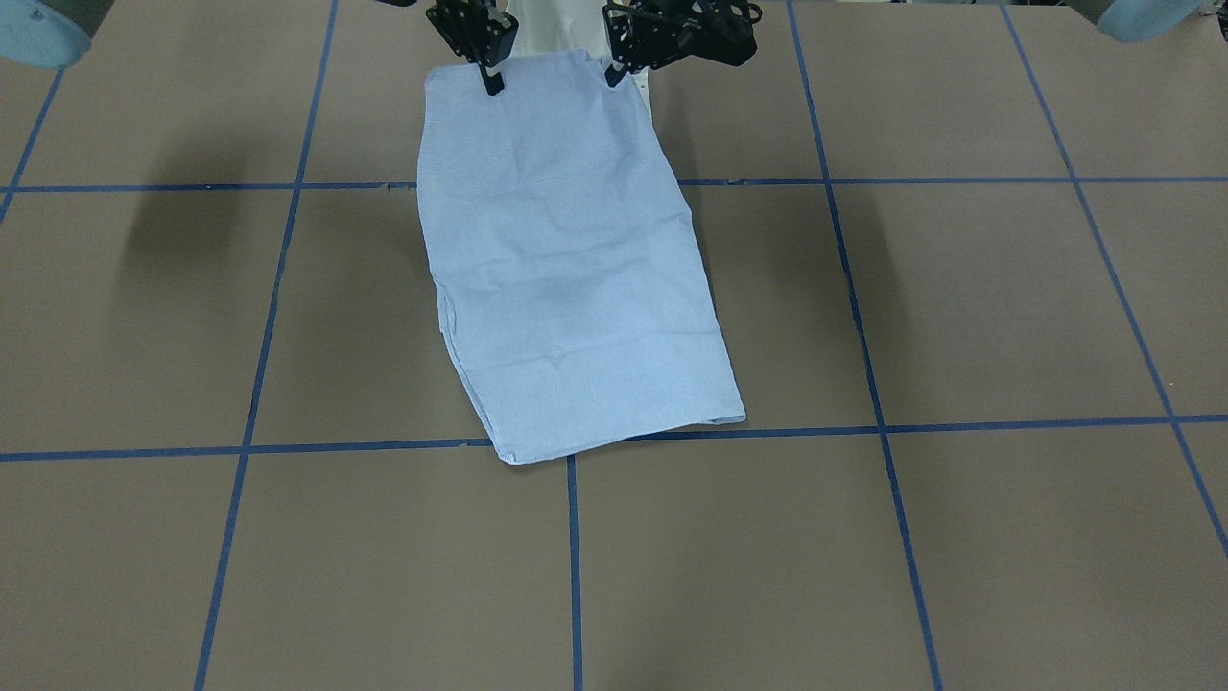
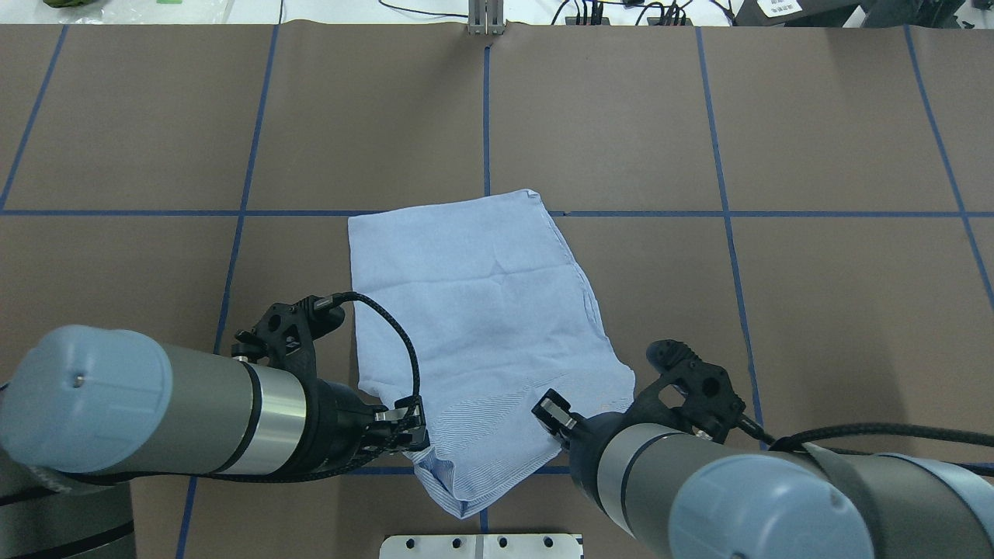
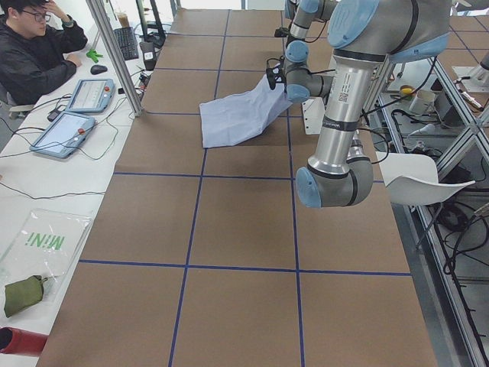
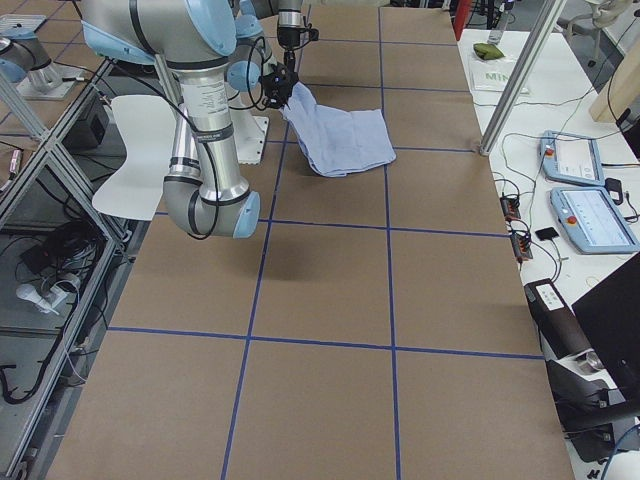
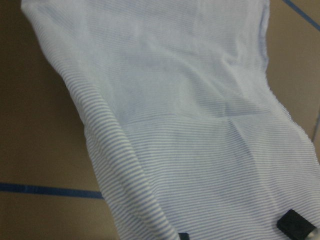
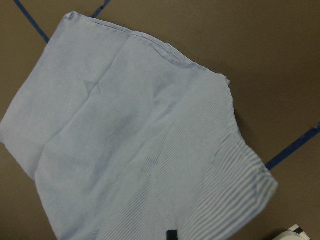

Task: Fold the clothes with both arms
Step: 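Grasp the near edge with both grippers and lift it, then fold the near edge with both grippers over onto the far half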

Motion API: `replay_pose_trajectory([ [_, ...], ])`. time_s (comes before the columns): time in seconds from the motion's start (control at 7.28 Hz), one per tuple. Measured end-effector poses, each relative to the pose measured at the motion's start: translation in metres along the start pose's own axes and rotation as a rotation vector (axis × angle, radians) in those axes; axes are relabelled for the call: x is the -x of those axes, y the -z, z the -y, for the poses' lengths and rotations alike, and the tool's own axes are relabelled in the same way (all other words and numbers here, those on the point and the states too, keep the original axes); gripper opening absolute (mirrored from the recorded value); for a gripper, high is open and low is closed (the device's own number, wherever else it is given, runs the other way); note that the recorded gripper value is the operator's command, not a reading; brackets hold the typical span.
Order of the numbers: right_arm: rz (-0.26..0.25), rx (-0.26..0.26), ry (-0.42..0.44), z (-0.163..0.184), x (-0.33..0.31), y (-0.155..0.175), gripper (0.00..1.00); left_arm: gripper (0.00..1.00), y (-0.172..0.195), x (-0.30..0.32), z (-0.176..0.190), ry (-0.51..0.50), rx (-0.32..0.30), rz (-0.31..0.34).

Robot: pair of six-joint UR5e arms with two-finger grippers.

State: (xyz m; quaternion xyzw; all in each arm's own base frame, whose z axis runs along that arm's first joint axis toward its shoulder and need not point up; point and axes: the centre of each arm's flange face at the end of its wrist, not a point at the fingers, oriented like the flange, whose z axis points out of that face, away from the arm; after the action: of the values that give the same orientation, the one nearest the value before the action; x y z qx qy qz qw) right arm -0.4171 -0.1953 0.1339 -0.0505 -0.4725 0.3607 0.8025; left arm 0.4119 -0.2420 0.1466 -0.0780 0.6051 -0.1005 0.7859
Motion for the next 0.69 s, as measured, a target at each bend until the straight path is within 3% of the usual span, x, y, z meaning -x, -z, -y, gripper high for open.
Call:
replay_pose_trajectory([
  [0.27,-0.013,-0.048,0.031,0.002,0.02,-0.011,0.0,0.0,0.011,0.0,0.032,-0.001,-0.061,0.035],
  [0.69,0.015,-0.17,0.087,0.04,0.09,-0.077,0.0,0.0,-0.004,-0.005,0.123,-0.024,-0.206,0.106],
])
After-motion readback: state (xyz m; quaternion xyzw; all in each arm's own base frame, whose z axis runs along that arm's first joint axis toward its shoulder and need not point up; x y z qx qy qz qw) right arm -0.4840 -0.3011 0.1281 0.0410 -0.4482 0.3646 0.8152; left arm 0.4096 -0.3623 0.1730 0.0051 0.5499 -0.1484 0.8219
